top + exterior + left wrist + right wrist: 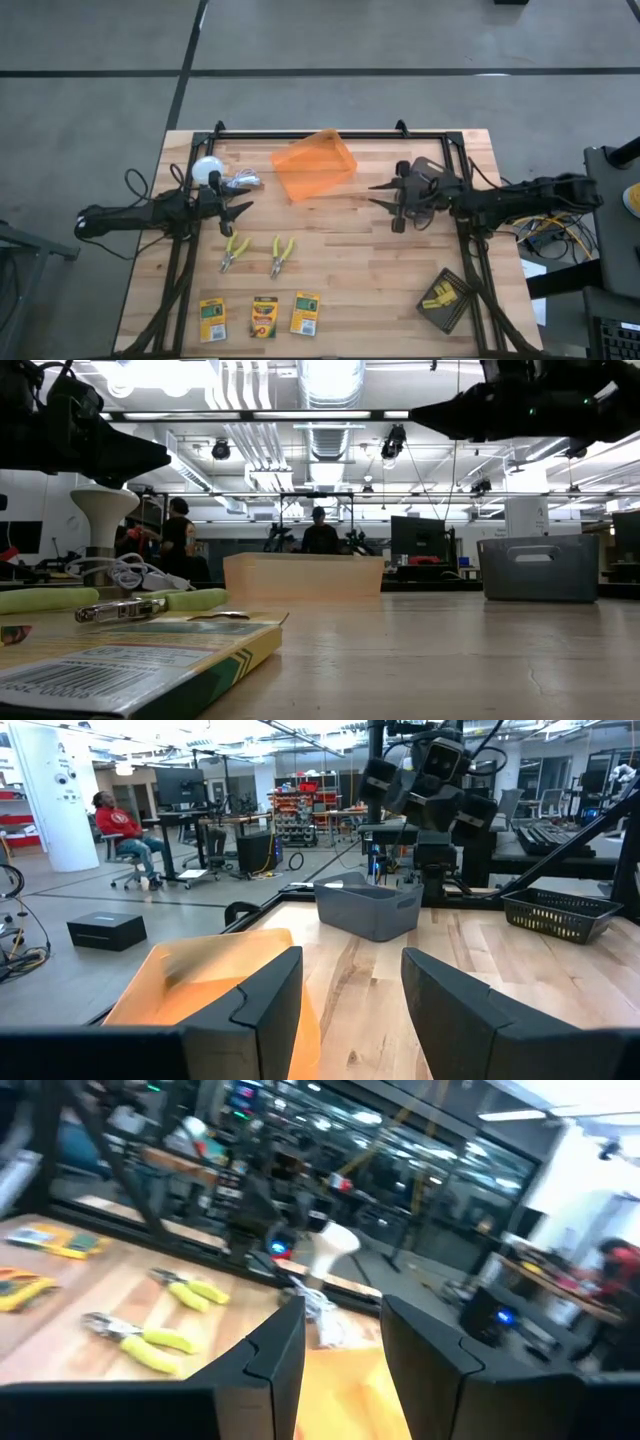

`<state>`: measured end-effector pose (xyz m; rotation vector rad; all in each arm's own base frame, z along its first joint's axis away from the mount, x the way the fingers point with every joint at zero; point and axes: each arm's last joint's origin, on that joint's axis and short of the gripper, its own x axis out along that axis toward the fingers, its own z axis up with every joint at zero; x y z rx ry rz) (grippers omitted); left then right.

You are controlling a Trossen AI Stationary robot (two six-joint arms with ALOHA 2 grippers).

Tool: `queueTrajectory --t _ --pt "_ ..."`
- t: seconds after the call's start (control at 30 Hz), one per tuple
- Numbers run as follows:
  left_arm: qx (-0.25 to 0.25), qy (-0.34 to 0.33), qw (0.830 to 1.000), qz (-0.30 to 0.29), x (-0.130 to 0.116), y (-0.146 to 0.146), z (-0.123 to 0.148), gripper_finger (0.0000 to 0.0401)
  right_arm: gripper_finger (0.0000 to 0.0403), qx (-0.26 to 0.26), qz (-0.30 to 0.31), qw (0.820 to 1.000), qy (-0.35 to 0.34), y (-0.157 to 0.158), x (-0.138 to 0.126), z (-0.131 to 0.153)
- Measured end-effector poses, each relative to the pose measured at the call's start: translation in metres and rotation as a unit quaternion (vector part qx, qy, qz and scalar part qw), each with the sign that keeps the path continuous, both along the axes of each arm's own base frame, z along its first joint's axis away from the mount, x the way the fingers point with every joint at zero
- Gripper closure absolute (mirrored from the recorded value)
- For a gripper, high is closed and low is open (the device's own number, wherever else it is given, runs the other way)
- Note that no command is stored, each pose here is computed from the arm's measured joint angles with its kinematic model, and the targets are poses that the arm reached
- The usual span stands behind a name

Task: Pick & Place School Supplies
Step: Put the yellow hole puncher into the orange bin

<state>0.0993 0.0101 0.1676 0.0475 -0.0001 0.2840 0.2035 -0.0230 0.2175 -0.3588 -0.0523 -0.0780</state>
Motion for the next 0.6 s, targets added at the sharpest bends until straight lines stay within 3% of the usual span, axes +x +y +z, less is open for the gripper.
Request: queueTrajectory --t 0.1,0.37,0.6 --pt "0.000 0.000 1.000 0.000 0.000 0.000 0.000 0.0222 0.0282 0.000 0.010 1.000 0.001 -0.010 -0.002 0.000" --pt "0.000 0.000 1.000 0.000 0.000 0.000 0.000 0.0222 0.0283 0.011 -0.031 0.999 0.020 -0.028 -0.005 -0.004" --pt "0.000 0.000 1.000 0.000 0.000 0.000 0.000 0.0222 0.0282 -0.043 -0.055 0.997 0.023 -0.035 -0.007 -0.003"
